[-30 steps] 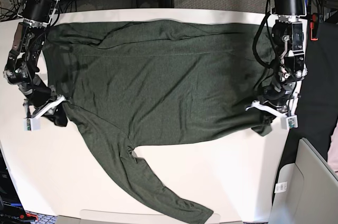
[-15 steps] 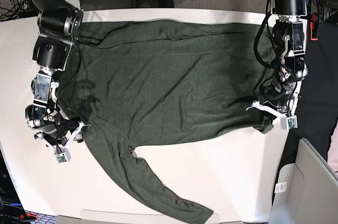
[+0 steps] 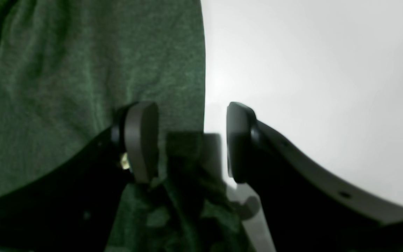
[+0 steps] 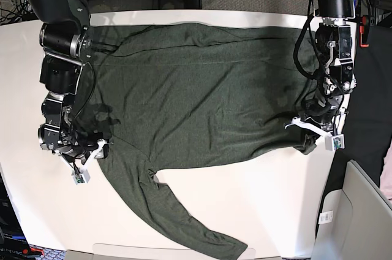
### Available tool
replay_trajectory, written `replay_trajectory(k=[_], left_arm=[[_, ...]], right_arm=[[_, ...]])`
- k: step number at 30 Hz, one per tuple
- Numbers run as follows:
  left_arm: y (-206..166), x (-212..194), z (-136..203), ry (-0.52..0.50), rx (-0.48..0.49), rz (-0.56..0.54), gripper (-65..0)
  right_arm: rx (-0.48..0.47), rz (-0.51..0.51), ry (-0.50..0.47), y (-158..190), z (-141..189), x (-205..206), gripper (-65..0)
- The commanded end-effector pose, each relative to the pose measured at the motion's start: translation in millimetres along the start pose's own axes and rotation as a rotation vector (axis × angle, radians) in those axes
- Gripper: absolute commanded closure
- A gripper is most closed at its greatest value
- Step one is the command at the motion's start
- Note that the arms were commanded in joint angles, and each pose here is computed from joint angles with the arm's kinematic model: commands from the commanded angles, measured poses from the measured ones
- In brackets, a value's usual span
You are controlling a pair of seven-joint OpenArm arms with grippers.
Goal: Fold the T-shirt properly
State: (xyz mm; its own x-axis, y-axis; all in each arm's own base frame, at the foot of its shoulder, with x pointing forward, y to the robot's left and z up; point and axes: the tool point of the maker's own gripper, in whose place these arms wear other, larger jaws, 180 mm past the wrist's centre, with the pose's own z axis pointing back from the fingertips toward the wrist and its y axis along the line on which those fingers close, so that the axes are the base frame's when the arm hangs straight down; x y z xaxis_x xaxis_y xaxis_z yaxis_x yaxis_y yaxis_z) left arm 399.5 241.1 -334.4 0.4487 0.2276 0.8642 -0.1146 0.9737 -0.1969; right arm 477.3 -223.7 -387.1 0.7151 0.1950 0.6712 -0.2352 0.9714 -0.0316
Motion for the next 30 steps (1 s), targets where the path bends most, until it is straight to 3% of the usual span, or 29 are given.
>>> replay_trajectory(k=[1, 9, 12, 17, 19, 25, 30], left_arm=[[-1.2, 24.4, 1.2, -0.067, -0.008, -0.011, 0.0], [-1.8, 24.1, 1.1, -0.067, -0.008, -0.009, 0.0], [0.2, 25.2, 1.5, -0.069, -0.005, -0.01, 0.0], [0.2, 25.2, 1.5, -0.069, -0.005, -0.01, 0.0], [-0.3, 24.9, 1.4, -0.069, -0.006, -0.009, 0.0], [-0.3, 24.9, 1.4, -0.069, -0.006, -0.009, 0.0], [0.7, 25.5, 1.6, -0.07, -0.004, -0.01, 0.0]], right_arm=[[-0.008, 0.002, -0.074, -5.9, 7.0, 30.2, -30.0], [0.049, -0.007, -0.011, 23.9, -5.9, 7.8, -28.4], [0.076, -0.007, 0.011, 39.1, -9.5, 5.2, -20.5], [0.076, -0.008, 0.003, 39.3, -9.2, 8.6, -4.4], [0.074, -0.007, 0.006, 38.3, -8.9, 8.6, -0.7], [0.116, 0.07, -0.043, 43.0, 2.7, 17.7, -0.3], [0.067, 0.112, -0.084, 34.5, 23.2, 17.6, -0.3]])
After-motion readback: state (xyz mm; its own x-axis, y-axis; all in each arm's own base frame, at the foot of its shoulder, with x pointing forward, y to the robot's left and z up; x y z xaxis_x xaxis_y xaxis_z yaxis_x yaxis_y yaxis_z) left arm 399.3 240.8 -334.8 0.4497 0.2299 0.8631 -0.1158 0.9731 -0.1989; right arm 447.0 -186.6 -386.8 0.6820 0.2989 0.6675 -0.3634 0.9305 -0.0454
